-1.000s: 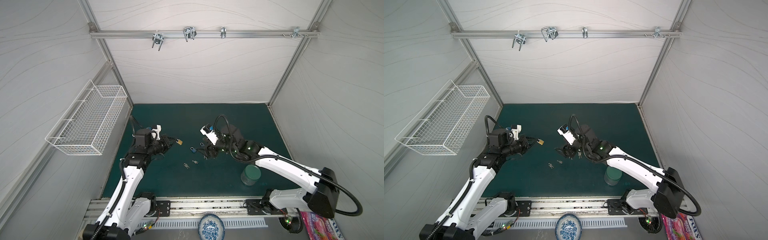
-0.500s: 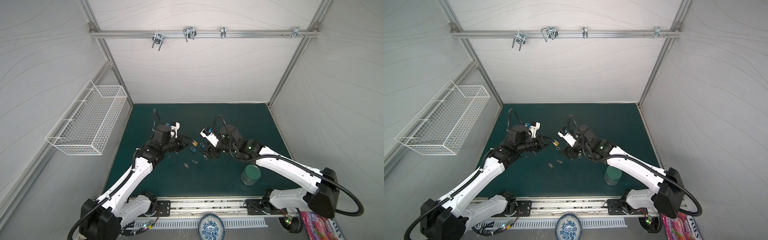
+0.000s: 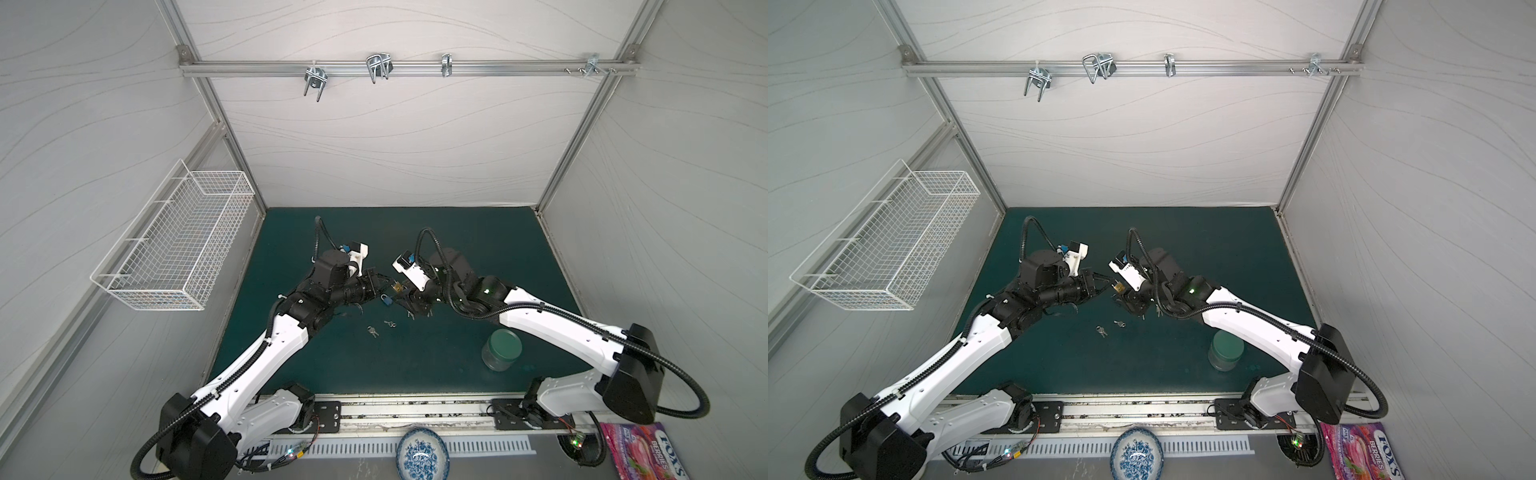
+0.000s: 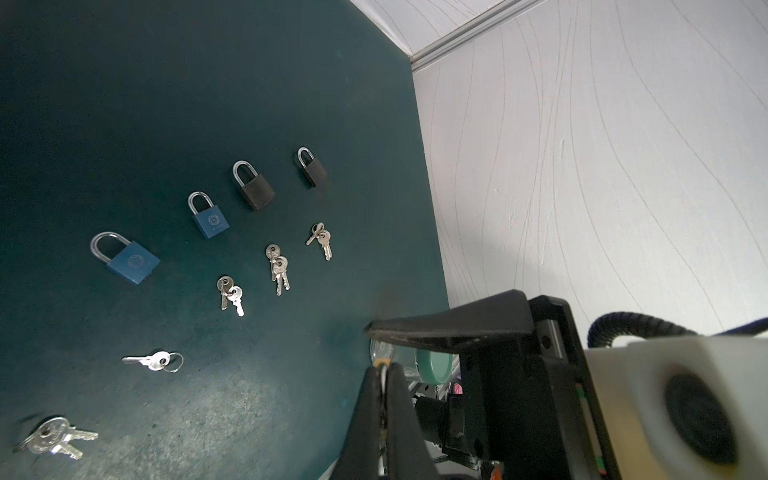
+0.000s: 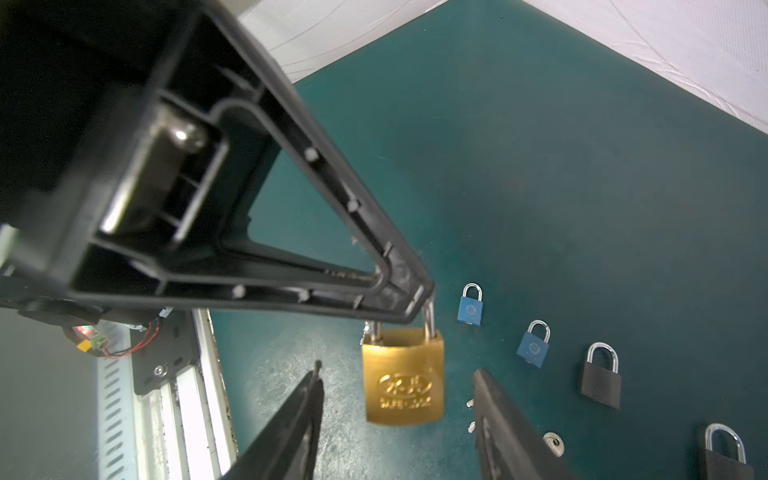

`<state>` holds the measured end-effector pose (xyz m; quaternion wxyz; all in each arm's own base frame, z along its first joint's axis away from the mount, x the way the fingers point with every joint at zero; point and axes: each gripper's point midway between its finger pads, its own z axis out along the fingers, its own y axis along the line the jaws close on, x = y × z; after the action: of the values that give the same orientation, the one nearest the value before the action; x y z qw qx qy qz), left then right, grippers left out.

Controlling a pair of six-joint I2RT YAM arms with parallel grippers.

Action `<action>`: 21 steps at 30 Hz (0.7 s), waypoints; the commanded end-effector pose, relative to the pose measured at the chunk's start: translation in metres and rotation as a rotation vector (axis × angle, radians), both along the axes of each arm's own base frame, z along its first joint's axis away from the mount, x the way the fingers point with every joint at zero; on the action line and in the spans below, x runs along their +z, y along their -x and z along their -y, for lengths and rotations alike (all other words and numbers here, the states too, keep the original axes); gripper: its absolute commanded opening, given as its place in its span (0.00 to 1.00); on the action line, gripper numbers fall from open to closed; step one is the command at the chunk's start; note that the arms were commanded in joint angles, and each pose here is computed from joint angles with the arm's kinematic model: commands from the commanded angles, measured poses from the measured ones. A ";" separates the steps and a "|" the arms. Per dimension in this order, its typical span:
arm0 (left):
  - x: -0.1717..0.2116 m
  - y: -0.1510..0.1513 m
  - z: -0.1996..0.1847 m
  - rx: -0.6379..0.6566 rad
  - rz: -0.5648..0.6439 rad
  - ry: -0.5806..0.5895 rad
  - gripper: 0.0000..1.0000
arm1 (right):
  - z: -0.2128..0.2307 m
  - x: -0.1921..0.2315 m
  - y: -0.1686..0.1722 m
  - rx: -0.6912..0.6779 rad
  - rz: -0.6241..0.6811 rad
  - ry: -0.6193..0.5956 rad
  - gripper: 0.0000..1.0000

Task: Lock with the key

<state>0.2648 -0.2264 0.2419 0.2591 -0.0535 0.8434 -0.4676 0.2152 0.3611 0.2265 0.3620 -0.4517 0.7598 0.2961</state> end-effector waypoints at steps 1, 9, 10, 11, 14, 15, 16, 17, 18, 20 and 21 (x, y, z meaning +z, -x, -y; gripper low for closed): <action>0.023 -0.004 0.003 0.008 0.067 0.038 0.00 | -0.010 0.013 0.000 0.015 0.014 -0.044 0.54; 0.020 -0.004 0.005 -0.003 0.060 0.038 0.00 | -0.012 0.018 -0.004 0.005 0.026 -0.068 0.47; 0.021 -0.004 0.006 -0.004 0.060 0.039 0.00 | -0.012 0.018 -0.004 0.004 0.027 -0.066 0.47; 0.021 -0.004 0.006 -0.008 0.061 0.040 0.00 | -0.012 0.019 -0.005 0.000 0.030 -0.069 0.46; 0.021 -0.003 0.005 -0.007 0.062 0.035 0.00 | -0.012 0.018 -0.006 -0.003 0.031 -0.065 0.40; 0.019 -0.003 0.005 -0.005 0.060 0.032 0.00 | -0.013 0.017 -0.006 -0.002 0.028 -0.065 0.38; 0.019 -0.003 0.005 -0.006 0.061 0.032 0.00 | -0.013 0.015 -0.006 -0.001 0.027 -0.061 0.36; 0.019 -0.003 0.005 -0.004 0.062 0.033 0.00 | -0.013 0.015 -0.006 0.000 0.025 -0.060 0.35; 0.018 -0.003 0.005 -0.005 0.060 0.034 0.00 | -0.014 0.015 -0.006 0.000 0.023 -0.059 0.33; 0.018 -0.003 0.005 -0.005 0.059 0.035 0.00 | -0.013 0.015 -0.005 -0.001 0.022 -0.061 0.31; 0.019 -0.003 0.005 -0.006 0.060 0.034 0.00 | -0.013 0.015 -0.005 -0.002 0.024 -0.061 0.29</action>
<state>0.2635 -0.2277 0.2422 0.2583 -0.0528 0.8433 -0.4683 0.2196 0.3678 0.2307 0.3717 -0.4407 0.7569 0.3077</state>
